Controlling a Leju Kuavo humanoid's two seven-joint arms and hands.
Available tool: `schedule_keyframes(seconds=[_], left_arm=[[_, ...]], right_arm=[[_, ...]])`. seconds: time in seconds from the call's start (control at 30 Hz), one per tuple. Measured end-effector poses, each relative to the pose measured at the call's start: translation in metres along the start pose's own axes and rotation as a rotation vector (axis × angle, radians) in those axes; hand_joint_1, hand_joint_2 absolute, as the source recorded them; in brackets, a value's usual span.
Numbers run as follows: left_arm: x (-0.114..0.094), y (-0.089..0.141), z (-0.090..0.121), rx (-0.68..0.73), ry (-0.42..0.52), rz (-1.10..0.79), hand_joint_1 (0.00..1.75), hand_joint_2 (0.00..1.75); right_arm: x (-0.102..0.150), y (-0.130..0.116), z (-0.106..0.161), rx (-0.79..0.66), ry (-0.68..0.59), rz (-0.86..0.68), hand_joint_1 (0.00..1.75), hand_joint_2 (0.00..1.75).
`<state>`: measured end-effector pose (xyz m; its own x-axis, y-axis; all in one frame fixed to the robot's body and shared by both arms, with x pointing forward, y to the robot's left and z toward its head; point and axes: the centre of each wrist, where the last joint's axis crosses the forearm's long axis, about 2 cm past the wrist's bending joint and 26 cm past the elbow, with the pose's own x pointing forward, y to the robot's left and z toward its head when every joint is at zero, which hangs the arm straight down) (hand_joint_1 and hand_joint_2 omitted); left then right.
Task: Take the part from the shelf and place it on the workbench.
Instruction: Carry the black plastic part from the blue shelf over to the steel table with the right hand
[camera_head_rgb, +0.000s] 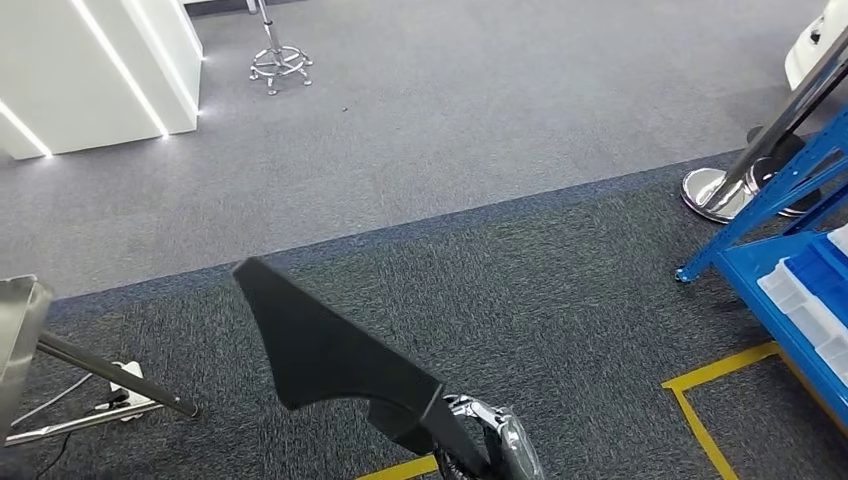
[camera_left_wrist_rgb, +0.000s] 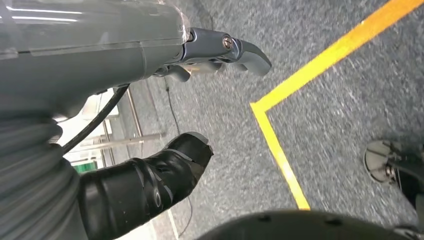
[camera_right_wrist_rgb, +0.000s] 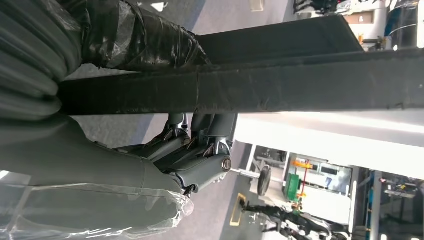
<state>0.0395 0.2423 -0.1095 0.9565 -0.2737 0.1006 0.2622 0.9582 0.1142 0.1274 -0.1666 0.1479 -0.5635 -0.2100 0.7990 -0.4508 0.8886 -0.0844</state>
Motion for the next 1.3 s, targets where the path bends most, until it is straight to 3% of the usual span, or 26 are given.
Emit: schedule_keyframes(seconds=[1.3], left_arm=[[0.0009, -0.0084, 0.0016, -0.007, 0.029, 0.064, 0.0, 1.75]], right_arm=[[0.0049, -0.001, 0.0082, 0.054, 0.014, -0.057, 1.75, 1.75]])
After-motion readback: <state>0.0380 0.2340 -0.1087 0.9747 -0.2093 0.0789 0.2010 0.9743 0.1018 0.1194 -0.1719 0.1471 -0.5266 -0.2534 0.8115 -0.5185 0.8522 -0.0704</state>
